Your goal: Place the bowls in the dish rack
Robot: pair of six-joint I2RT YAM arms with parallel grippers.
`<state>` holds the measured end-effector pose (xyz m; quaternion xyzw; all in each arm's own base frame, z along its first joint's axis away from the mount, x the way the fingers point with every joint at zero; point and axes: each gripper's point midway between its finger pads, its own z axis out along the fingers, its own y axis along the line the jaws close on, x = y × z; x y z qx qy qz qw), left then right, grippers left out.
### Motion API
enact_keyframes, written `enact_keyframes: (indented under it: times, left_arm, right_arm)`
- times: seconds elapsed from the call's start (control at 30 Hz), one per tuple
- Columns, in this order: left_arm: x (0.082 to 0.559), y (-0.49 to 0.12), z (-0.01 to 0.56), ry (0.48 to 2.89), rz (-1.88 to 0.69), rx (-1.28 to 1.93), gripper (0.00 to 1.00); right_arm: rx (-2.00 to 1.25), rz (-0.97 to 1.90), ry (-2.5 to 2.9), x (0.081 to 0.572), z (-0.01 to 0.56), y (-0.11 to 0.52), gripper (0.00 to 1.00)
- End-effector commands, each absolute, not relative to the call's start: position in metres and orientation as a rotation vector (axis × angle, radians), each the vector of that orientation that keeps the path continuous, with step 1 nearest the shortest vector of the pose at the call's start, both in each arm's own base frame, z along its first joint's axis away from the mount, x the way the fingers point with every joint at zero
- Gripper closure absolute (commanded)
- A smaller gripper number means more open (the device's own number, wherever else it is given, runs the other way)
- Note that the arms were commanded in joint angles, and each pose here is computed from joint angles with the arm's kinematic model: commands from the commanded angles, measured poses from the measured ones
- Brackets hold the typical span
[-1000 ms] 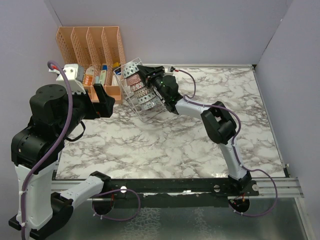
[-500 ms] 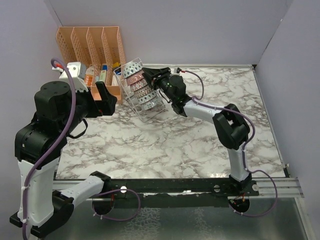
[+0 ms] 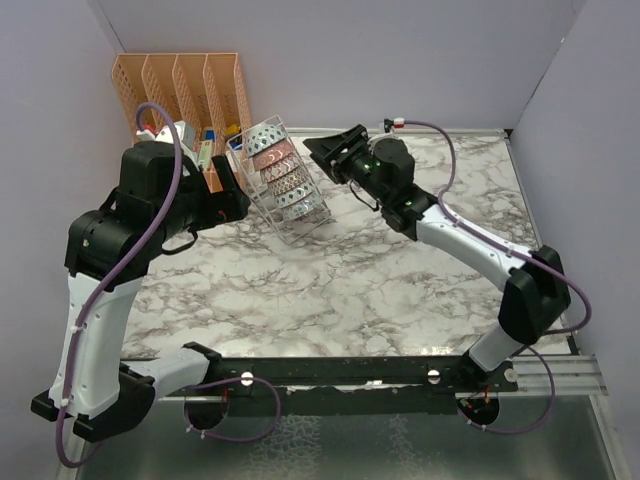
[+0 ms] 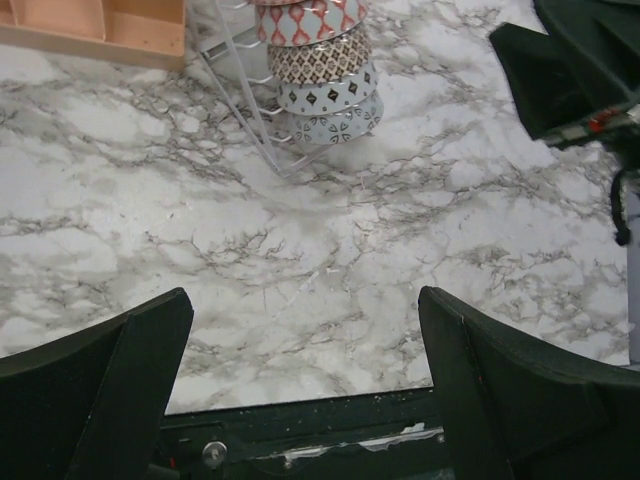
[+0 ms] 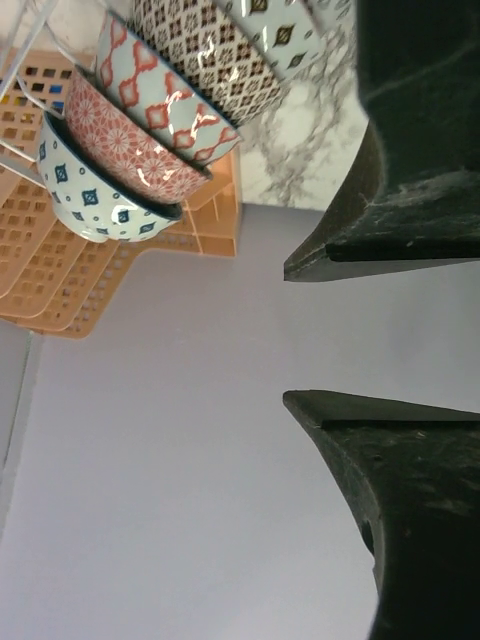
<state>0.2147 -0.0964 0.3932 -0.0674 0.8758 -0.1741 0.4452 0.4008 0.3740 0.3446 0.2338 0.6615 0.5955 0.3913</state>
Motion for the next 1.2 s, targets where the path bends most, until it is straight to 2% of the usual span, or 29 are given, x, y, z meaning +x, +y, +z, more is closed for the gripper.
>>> enact_keyframes:
  times: [0.0, 0.13, 0.27, 0.47, 0.53, 0.57, 0.6, 1.17]
  left_arm:
    - [0.215, -0.072, 0.384, 2.183, -0.312, -0.423, 0.01]
    - [0.220, -0.058, 0.381, 2.153, -0.237, -0.551, 0.01]
    - [0.222, -0.049, 0.371, 2.151, -0.170, -0.630, 0.01]
    - [0.222, -0.040, 0.357, 2.148, -0.106, -0.694, 0.01]
    - [0.223, -0.039, 0.355, 2.148, -0.097, -0.700, 0.01]
    - [0.223, -0.039, 0.354, 2.147, -0.094, -0.706, 0.01]
    - [0.224, -0.039, 0.353, 2.148, -0.091, -0.712, 0.01]
    - [0.228, -0.043, 0.339, 2.179, -0.086, -0.697, 0.01]
  right_arm:
    - [0.384, 1.166, 1.925, 0.367, 0.311, 0.338, 0.50]
    - [0.283, 0.934, 1.985, 0.341, 0.308, 0.294, 0.42]
    - [0.205, 0.733, 2.015, 0.320, 0.310, 0.251, 0.30]
    - [0.150, 0.591, 2.036, 0.298, 0.310, 0.215, 0.20]
    - [0.141, 0.565, 2.044, 0.293, 0.309, 0.208, 0.13]
    - [0.135, 0.549, 2.048, 0.290, 0.309, 0.204, 0.03]
    - [0.131, 0.537, 2.051, 0.288, 0.309, 0.201, 0.00]
    - [0.047, 0.412, 2.094, 0.263, 0.309, 0.170, 0.00]
